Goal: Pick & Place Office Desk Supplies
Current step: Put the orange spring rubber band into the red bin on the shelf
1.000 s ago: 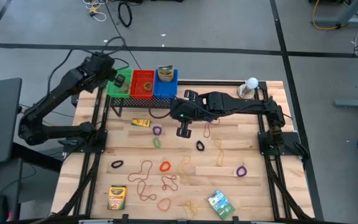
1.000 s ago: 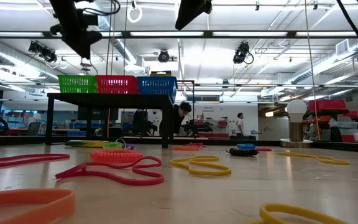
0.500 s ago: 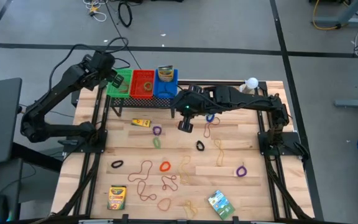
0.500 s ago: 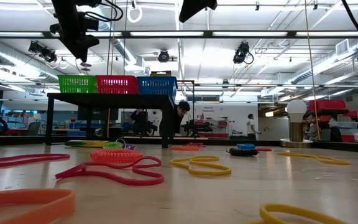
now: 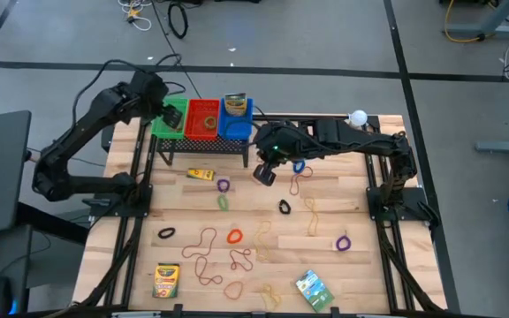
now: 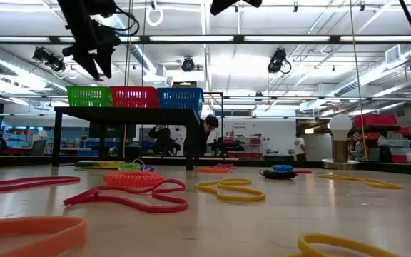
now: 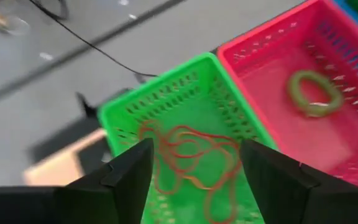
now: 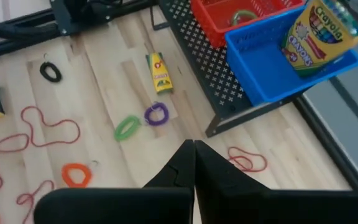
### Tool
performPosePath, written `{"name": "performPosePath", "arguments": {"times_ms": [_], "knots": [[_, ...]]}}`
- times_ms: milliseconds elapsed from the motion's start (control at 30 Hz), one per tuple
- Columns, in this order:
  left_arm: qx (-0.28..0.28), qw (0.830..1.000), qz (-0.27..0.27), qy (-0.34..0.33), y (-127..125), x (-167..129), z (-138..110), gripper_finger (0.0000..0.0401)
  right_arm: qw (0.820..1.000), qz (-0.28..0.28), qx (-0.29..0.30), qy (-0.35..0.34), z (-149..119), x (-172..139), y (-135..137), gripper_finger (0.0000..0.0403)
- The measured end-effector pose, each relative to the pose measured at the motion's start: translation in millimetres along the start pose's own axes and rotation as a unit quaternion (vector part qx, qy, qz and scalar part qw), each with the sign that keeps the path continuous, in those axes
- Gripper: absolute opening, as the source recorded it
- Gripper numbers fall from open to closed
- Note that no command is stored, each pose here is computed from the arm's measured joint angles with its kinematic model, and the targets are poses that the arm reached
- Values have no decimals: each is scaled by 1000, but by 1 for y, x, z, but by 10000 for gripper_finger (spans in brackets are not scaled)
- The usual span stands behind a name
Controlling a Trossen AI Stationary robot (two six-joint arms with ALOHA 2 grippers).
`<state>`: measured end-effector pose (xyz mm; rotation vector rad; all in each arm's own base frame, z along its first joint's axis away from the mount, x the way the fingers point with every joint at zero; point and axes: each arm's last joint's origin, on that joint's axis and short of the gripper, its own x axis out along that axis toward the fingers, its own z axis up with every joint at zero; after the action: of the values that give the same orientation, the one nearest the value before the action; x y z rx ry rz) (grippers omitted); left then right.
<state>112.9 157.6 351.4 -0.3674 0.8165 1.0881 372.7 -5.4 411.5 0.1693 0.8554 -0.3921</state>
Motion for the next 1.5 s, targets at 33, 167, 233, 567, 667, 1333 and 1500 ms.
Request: {"name": "performPosePath", "arguments": {"times_ms": [33, 167, 233, 567, 667, 1333, 1500], "knots": [[-17, 1000, -13, 2, 3, 1, 0, 253, 1000, 0, 6, 1, 0, 0, 0, 4], [-83, 995, -55, 4, 18, 3, 1, 252, 1000, 2, 22, -1, 0, 0, 0, 2], [-99, 991, -87, -1, 23, 2, 1, 245, 999, 4, 31, -7, 1, 0, 1, 2], [-22, 958, -247, -143, 8, -44, 4, 98, 999, -8, 25, -34, -5, 20, 3, 1], [4, 941, -288, -177, -3, -61, 1, 41, 997, 29, 25, -71, -16, 37, 6, 1], [66, 842, -486, -226, -103, -28, -49, 27, 974, 43, 154, -158, -157, 67, -5, 21], [102, 853, -478, -183, -129, -27, -69, 22, 979, 77, 140, -126, -171, 65, -14, 24]]}}
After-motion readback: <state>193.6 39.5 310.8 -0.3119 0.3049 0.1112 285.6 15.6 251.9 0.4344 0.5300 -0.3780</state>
